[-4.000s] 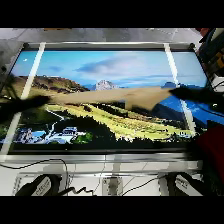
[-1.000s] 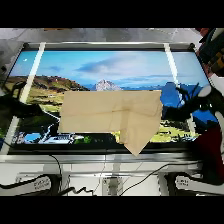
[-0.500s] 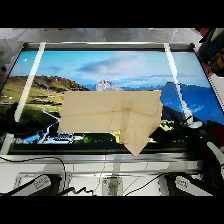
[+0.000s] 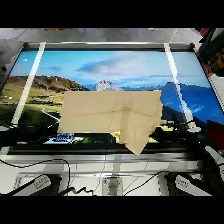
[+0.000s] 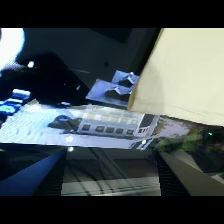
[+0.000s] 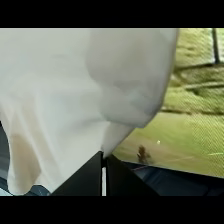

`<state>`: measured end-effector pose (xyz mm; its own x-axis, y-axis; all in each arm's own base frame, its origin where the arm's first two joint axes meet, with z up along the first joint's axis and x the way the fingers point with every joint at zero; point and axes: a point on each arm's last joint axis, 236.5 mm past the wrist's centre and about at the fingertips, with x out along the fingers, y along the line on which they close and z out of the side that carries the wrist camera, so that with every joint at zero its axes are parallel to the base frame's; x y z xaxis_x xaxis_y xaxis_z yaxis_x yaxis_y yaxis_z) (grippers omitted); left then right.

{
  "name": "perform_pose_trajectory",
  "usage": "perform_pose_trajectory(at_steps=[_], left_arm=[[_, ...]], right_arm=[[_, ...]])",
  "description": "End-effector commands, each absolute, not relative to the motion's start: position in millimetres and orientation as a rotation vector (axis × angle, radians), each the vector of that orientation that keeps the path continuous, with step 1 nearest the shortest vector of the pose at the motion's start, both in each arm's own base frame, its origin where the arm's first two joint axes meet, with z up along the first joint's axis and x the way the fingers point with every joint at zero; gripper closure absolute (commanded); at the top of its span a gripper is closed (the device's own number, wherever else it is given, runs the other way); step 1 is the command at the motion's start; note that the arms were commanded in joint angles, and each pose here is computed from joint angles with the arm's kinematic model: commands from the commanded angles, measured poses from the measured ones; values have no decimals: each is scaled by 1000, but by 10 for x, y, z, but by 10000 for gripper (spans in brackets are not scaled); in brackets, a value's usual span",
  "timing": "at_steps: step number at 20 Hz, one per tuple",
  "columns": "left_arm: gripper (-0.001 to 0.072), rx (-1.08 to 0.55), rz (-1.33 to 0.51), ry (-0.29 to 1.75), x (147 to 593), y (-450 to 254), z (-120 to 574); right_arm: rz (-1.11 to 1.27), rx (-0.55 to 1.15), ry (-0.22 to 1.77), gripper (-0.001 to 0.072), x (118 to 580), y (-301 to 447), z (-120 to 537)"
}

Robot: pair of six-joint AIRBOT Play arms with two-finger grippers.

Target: Fold the clothes and pants, and hang the long-sleeved shirts on hangers.

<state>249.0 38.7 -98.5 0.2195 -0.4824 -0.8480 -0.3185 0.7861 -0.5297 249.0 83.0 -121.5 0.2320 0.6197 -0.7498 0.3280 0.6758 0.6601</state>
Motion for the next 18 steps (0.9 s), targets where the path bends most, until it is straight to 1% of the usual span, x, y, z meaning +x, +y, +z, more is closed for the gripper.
perform_pose_trajectory(at_steps=[1, 4, 5, 6, 7, 8, 10, 13, 14, 16, 17, 18], left_arm=[[127, -726, -118, 1369, 2460, 348, -1078], [128, -725, -131, 1367, 2424, 274, -1147], [172, -730, -146, 1344, 2487, 222, -1132], [288, -720, -181, 1316, 2570, 143, -1097], [382, -705, -209, 1298, 2633, 69, -1075], [434, -684, -216, 1286, 2691, 23, -1078], [434, -620, -197, 1251, 2837, -3, -1117], [436, -618, -153, 1167, 3084, -9, -1087], [486, -635, -143, 1145, 3142, -12, -1064], [653, -648, -140, 1133, 3171, -18, -1047], [686, -643, -143, 1133, 3170, -18, -1047], [685, -645, -142, 1132, 3171, -19, -1046]], right_arm=[[248, 867, 1356, 700, 2510, 834, -1208], [251, 872, 1356, 700, 2510, 842, -1200], [251, 872, 1356, 700, 2511, 842, -1199], [251, 875, 1354, 700, 2515, 844, -1197], [251, 877, 1353, 700, 2518, 846, -1194], [251, 881, 1350, 700, 2525, 849, -1190], [251, 888, 1347, 700, 2534, 854, -1182], [251, 889, 1347, 700, 2535, 855, -1181], [251, 889, 1347, 700, 2536, 855, -1179], [260, 887, 1347, 700, 2539, 862, -1166], [279, 878, 1343, 700, 2557, 872, -1132], [296, 875, 1339, 700, 2587, 881, -1085]])
